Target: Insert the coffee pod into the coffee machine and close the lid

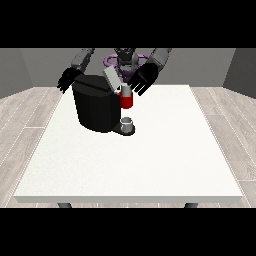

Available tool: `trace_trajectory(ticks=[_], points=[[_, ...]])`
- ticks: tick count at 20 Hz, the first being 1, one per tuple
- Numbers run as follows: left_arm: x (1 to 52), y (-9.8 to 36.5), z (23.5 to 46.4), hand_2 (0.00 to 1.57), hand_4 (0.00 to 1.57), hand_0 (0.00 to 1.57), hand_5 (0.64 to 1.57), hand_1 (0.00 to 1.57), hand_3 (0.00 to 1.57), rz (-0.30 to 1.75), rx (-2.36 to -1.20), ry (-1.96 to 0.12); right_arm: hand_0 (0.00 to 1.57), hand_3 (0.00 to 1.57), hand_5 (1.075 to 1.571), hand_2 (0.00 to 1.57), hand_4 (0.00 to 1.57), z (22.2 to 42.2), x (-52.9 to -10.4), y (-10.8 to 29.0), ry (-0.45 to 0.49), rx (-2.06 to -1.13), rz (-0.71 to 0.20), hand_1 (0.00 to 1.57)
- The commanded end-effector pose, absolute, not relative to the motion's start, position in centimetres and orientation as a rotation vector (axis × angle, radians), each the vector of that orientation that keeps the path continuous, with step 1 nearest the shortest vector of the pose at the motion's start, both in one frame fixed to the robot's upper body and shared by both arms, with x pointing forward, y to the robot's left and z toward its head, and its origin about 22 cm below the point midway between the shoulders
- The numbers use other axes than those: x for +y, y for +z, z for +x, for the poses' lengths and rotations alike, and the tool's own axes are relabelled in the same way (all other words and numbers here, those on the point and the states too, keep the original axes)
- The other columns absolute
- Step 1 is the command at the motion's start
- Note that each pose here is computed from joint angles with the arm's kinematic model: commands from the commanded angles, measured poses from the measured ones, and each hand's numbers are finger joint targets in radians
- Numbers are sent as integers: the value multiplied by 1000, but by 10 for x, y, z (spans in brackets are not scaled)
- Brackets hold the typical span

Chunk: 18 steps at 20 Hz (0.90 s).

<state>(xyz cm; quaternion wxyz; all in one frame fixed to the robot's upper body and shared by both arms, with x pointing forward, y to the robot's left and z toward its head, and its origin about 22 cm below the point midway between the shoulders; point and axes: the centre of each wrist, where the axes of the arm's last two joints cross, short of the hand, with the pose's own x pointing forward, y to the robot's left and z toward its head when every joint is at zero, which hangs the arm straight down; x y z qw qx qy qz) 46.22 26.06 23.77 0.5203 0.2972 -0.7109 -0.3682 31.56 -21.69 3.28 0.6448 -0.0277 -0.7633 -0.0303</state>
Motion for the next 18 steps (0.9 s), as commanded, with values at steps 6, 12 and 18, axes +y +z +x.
trace_trajectory(ticks=[6,12,18], points=[[270,237,463,1275,488,1221,1571,1221,1199,721,-1672,-874,0,0,1571,0,446,318,-211,44,-37,-1729,-40,0],[249,215,464,1252,467,1220,1571,1220,1152,661,-1626,-930,0,0,1571,0,366,313,-222,25,-94,-1678,-94,0],[270,217,463,1178,450,1152,1571,1152,1020,745,-1644,-900,0,0,1571,0,438,312,-215,43,-42,-1751,-52,0]])
